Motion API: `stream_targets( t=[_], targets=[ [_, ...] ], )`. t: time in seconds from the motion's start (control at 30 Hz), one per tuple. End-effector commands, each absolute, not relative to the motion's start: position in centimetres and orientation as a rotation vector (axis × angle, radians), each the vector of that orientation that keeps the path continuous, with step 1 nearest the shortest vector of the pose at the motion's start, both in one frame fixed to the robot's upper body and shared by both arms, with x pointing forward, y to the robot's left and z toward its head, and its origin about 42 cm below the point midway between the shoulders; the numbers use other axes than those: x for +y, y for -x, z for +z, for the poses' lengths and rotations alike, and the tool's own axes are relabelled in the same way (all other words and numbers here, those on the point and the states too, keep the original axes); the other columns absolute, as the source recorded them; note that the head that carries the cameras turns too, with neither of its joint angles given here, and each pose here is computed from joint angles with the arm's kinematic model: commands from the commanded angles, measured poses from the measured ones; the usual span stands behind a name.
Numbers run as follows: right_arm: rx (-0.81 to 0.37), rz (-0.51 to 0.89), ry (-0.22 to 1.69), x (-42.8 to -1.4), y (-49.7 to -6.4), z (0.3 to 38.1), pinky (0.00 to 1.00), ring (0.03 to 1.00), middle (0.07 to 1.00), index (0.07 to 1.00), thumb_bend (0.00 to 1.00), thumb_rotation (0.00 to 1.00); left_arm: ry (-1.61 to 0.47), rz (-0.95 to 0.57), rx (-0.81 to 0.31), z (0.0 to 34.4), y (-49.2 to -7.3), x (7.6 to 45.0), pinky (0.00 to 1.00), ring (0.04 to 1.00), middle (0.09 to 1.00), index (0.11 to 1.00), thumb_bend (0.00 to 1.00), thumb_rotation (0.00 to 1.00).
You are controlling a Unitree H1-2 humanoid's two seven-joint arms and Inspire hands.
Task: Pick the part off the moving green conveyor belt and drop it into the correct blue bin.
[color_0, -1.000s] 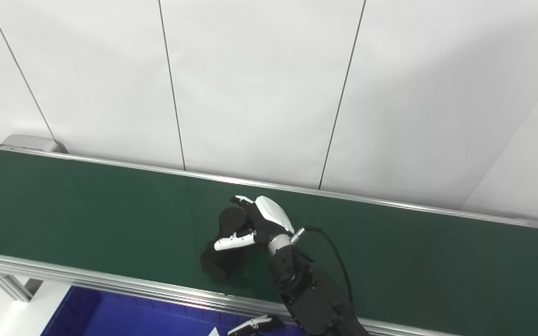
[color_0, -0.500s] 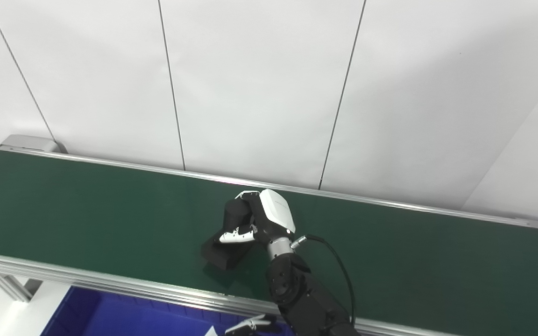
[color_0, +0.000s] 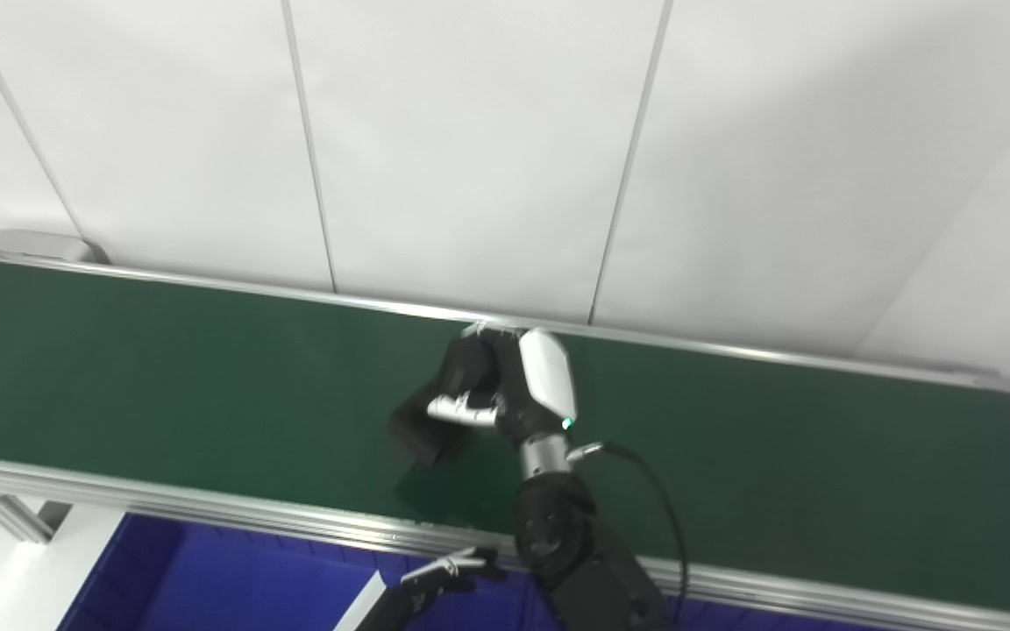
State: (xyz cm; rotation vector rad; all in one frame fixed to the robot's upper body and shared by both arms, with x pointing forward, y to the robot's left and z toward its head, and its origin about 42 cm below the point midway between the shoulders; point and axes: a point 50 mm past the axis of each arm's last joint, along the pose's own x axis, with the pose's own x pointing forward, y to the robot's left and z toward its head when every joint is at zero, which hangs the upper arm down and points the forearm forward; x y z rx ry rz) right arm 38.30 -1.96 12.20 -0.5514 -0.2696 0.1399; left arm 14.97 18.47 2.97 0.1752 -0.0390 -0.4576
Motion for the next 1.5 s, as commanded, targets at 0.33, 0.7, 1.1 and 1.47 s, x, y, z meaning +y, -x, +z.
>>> stream_targets(
  t=[0.33,0.7,1.1,1.47],
  targets=[
    [-0.327,-0.027,0.384,-9.7,-32.1,15.8,0.35,0.417,0.543,0.482,0.51,0.0,-0.117,-0.439,-0.13,4.8,-15.9,18.5,0.77,0.838,0.864,0.718,0.83,0.28],
    [-0.26,-0.062,0.414,-15.9,-24.4,14.3,0.35,0.421,0.533,0.48,0.51,0.0,-0.111,-0.415,-0.13,5.1,-15.6,19.3,0.73,0.814,0.853,0.773,0.85,0.32],
    [-0.04,0.016,0.562,-18.0,-17.7,10.1,0.38,0.433,0.525,0.481,0.51,0.0,-0.082,-0.398,-0.134,5.5,-15.6,20.3,0.75,0.809,0.853,0.804,0.85,0.35],
    [0.099,0.076,0.726,-18.2,-17.2,7.8,0.36,0.413,0.512,0.505,0.51,0.0,-0.082,-0.379,-0.146,5.8,-16.0,21.2,0.73,0.804,0.854,0.789,0.85,0.37]
  ],
)
